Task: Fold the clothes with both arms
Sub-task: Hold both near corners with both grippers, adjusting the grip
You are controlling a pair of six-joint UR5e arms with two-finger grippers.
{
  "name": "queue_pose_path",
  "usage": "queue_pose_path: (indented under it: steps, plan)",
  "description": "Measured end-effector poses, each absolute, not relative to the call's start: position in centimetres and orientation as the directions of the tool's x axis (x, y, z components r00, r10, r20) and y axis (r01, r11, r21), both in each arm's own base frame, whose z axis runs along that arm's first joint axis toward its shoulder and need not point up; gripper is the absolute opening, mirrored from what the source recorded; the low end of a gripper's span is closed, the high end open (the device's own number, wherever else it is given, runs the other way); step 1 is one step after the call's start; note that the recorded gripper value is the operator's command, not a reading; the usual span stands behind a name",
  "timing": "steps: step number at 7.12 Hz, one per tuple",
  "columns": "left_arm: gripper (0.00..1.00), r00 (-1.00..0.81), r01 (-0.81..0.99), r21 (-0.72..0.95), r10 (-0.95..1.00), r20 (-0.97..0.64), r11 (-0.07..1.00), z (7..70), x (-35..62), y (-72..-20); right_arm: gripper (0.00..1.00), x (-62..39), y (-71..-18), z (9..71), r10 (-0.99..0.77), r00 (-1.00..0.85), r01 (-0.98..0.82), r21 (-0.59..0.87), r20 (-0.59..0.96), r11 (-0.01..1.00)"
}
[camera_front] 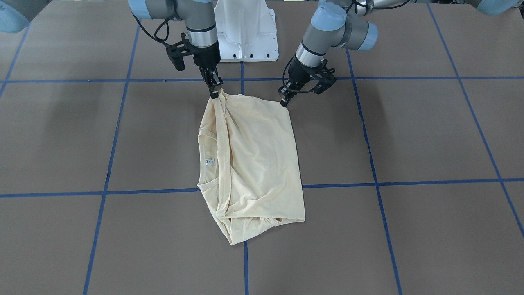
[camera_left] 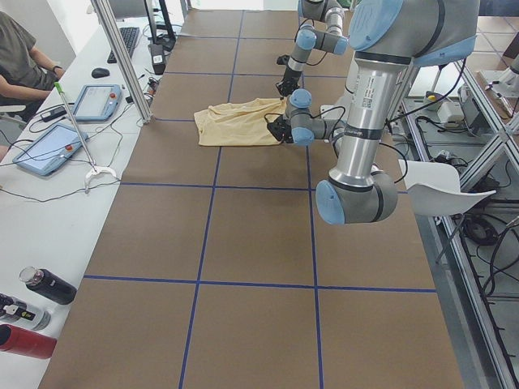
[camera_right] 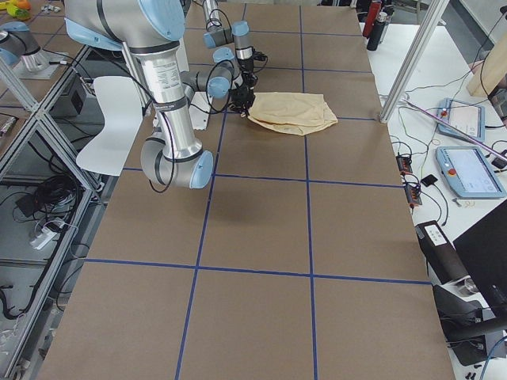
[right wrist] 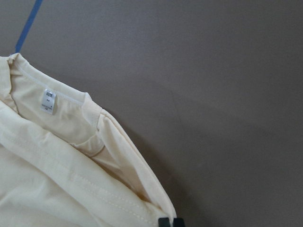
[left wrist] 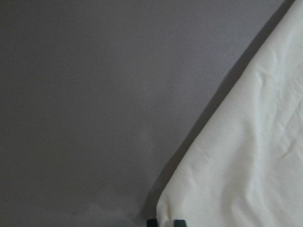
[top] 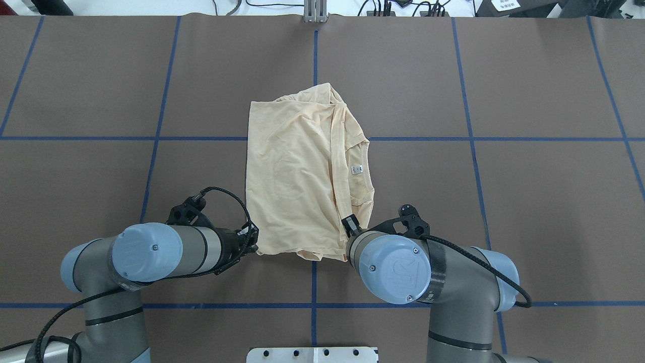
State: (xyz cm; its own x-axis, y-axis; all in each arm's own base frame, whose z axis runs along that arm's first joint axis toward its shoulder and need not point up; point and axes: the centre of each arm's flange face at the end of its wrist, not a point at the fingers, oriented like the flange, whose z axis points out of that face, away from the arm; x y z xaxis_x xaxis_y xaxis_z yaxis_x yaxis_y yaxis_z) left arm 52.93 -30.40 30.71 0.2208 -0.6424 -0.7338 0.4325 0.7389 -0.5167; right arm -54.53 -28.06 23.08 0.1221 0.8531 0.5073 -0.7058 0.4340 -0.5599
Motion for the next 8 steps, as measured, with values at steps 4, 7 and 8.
queue_pose_path:
  steps: [4, 7, 8]
  plan:
    - [0.00, 0.196, 0.408, -0.522, -0.630, -0.752, 0.749, 28.7, 50.9, -30.0, 0.00, -52.7, -28.1, 23.2, 0.853, 0.111, -0.703, -0.567, 0.510, 0.430]
    - [0.00, 0.184, 0.355, -0.540, -0.623, -0.760, 0.763, 25.6, 48.0, -28.6, 0.00, -50.6, -25.1, 21.5, 0.850, 0.137, -0.680, -0.576, 0.508, 0.454]
    - [0.00, 0.181, 0.334, -0.547, -0.622, -0.762, 0.767, 24.3, 46.9, -28.0, 0.00, -50.1, -24.1, 20.8, 0.851, 0.145, -0.667, -0.585, 0.505, 0.461]
